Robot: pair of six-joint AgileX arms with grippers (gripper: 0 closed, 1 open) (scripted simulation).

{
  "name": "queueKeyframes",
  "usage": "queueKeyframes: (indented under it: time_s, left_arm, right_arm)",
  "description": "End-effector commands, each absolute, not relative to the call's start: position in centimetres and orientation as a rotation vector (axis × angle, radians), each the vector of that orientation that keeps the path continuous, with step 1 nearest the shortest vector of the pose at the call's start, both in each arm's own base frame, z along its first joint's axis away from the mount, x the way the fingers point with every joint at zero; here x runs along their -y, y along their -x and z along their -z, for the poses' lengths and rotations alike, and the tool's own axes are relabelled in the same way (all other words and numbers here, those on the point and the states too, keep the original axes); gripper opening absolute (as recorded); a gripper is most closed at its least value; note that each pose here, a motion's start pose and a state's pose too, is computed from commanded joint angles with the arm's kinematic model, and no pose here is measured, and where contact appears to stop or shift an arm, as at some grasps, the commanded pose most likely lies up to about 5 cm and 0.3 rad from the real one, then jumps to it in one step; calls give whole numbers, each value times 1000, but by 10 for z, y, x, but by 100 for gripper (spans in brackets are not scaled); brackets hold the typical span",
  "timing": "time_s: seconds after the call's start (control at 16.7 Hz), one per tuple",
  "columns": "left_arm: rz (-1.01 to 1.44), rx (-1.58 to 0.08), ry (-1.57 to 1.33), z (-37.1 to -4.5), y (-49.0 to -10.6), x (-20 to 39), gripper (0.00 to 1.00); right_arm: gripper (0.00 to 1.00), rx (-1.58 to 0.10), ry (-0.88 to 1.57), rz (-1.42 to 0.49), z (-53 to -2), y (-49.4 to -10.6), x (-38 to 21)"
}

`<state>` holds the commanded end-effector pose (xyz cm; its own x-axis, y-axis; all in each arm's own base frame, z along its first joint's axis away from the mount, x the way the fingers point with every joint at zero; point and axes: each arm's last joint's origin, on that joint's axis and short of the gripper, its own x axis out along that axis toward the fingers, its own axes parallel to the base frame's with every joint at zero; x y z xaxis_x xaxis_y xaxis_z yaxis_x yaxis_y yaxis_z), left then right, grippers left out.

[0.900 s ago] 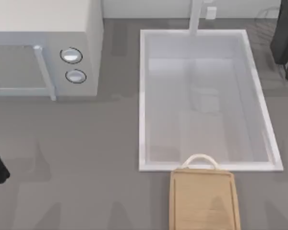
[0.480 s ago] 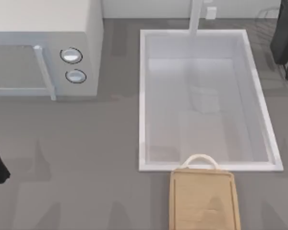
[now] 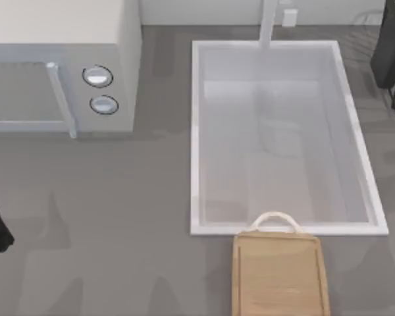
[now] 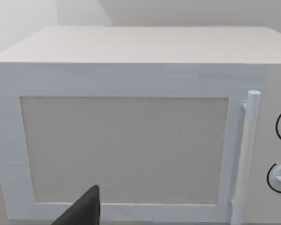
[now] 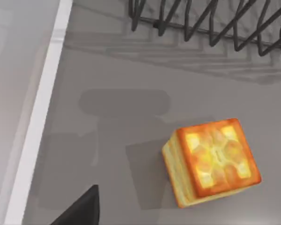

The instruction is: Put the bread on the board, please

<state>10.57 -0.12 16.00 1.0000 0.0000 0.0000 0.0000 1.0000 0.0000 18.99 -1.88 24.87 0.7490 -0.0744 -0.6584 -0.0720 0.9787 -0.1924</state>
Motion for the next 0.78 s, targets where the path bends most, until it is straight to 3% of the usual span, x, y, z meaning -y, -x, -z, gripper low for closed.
queueKeyframes:
  time_s: [0.42, 0.78]
  left_arm:
    - [0, 0, 0, -160, -106, 1, 100]
    - [0, 0, 0, -160, -106, 1, 100]
  right_arm:
    - [100, -1275, 271, -133, -227, -303, 51]
    - [100, -1522, 268, -249, -187, -362, 76]
